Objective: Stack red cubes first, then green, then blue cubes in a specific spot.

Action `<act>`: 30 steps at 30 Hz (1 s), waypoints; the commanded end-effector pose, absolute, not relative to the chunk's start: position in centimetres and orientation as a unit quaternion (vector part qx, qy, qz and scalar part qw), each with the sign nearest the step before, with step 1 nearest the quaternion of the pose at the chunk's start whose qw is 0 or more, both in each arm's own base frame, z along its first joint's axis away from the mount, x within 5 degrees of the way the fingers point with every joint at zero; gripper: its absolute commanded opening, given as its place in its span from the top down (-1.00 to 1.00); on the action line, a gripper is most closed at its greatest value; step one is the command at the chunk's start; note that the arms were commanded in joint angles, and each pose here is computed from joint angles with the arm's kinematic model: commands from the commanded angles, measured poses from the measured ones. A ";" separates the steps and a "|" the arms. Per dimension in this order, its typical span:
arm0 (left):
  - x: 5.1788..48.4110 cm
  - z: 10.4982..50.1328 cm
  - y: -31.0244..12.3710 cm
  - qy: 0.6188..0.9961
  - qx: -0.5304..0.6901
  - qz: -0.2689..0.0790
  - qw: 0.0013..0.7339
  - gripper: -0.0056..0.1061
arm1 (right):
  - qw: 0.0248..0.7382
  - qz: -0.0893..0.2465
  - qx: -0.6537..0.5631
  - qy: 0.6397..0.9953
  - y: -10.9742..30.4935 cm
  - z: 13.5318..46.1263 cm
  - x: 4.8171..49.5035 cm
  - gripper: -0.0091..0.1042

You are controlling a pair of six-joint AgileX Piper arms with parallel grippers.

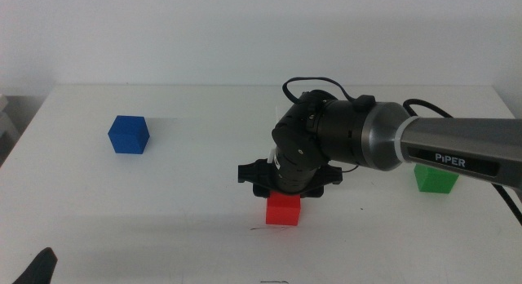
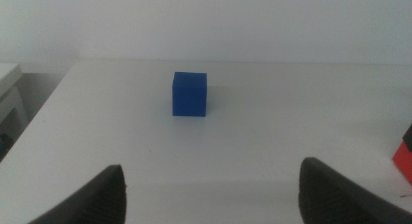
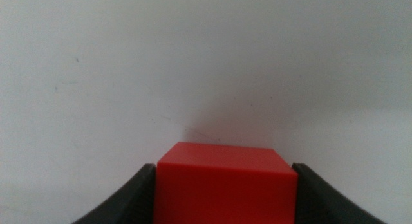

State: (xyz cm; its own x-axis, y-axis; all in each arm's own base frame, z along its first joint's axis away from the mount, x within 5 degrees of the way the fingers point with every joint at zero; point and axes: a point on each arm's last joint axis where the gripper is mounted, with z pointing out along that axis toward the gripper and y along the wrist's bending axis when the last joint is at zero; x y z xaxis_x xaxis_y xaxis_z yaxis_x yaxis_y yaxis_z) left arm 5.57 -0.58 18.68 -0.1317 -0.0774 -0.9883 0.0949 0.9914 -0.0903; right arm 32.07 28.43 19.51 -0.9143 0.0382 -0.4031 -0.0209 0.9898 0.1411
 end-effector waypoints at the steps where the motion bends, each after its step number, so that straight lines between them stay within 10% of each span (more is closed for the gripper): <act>1: 5.4 19.6 -0.6 0.713 0.000 -0.075 0.697 -0.71 | 0.245 0.102 0.003 0.964 28.5 22.3 32.2 0.86; 11: 5.4 19.6 -0.6 0.713 0.000 -0.075 0.697 -0.71 | 0.223 0.095 0.008 0.970 28.8 20.9 32.2 0.70; 12: 5.4 19.6 -0.6 0.713 0.000 -0.075 0.697 -0.71 | 0.223 0.095 0.005 0.970 28.8 20.9 32.2 0.56; 13: 5.4 19.6 -0.6 0.713 0.000 -0.075 0.697 -0.71 | 0.224 0.094 0.003 0.970 28.8 20.9 32.2 -0.02; 19: 5.4 19.6 -0.6 0.713 0.000 -0.075 0.697 -0.71 | 0.221 0.091 0.007 0.971 28.8 22.0 32.4 -0.68; 30: 5.4 19.6 -0.6 0.713 0.000 -0.075 0.697 -0.71 | 0.274 0.076 -0.045 0.958 23.3 33.8 30.1 -0.82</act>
